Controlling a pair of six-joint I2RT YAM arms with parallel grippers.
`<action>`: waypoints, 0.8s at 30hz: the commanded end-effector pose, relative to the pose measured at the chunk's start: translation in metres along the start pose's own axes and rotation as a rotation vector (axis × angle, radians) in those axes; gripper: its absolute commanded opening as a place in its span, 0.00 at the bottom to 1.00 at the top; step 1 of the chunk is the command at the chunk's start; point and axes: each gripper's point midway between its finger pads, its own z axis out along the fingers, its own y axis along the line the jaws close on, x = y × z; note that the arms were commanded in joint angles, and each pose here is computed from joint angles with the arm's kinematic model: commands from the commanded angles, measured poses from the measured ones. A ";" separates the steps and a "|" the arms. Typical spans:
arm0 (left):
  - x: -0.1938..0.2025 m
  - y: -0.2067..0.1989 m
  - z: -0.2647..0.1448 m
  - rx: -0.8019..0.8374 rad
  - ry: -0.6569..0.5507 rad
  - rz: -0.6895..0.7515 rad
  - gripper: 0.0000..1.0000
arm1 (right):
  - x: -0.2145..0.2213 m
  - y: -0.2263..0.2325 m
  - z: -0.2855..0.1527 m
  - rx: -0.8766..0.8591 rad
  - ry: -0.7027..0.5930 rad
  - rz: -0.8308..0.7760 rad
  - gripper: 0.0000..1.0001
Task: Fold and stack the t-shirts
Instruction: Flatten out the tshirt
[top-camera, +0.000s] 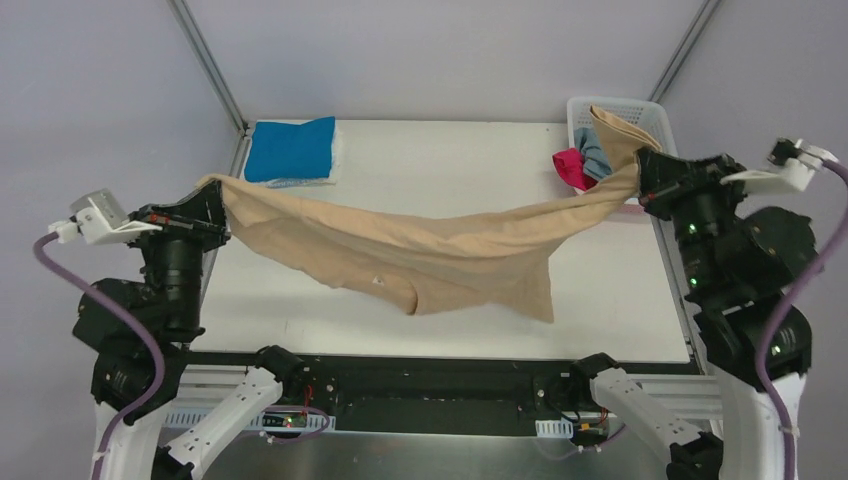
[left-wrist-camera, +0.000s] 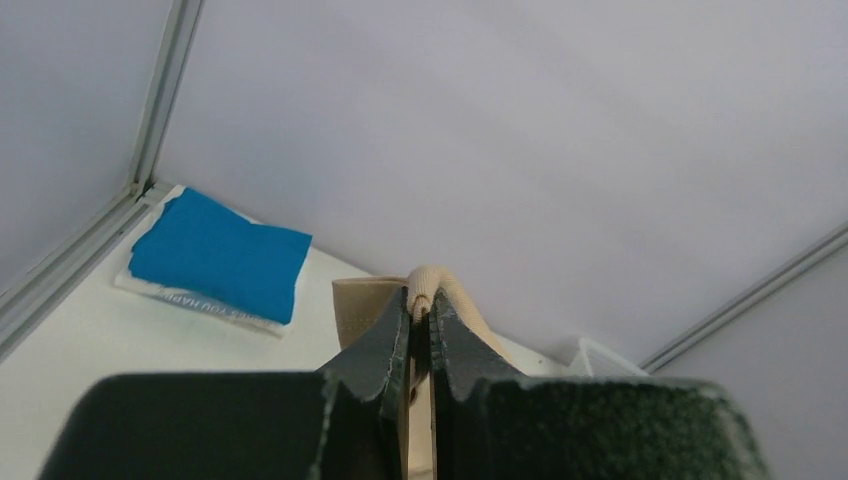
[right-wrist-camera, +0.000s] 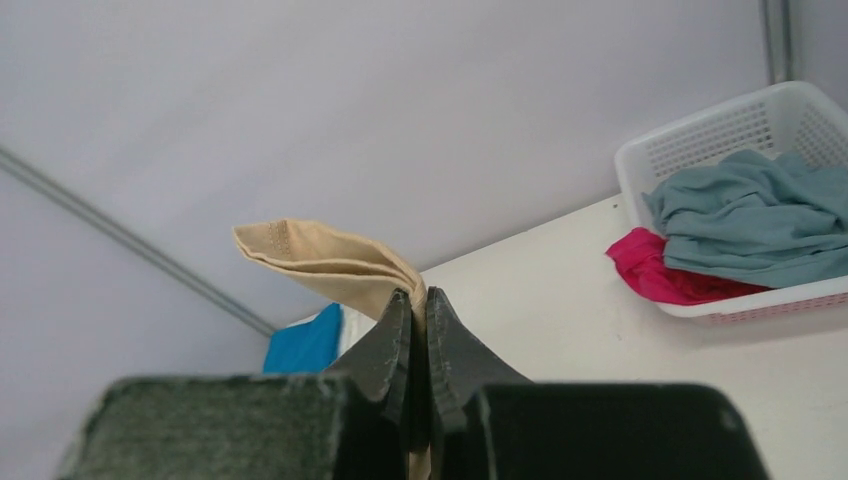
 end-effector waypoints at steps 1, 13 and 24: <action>-0.028 -0.014 -0.013 0.092 -0.051 -0.007 0.00 | 0.002 0.017 -0.039 -0.133 0.077 0.075 0.00; -0.010 -0.001 0.002 -0.013 -0.021 0.024 0.00 | 0.067 0.005 -0.041 -0.144 0.231 0.156 0.00; 0.159 0.071 0.122 -0.507 0.265 0.282 0.00 | 0.182 -0.064 0.081 0.269 0.325 0.050 0.00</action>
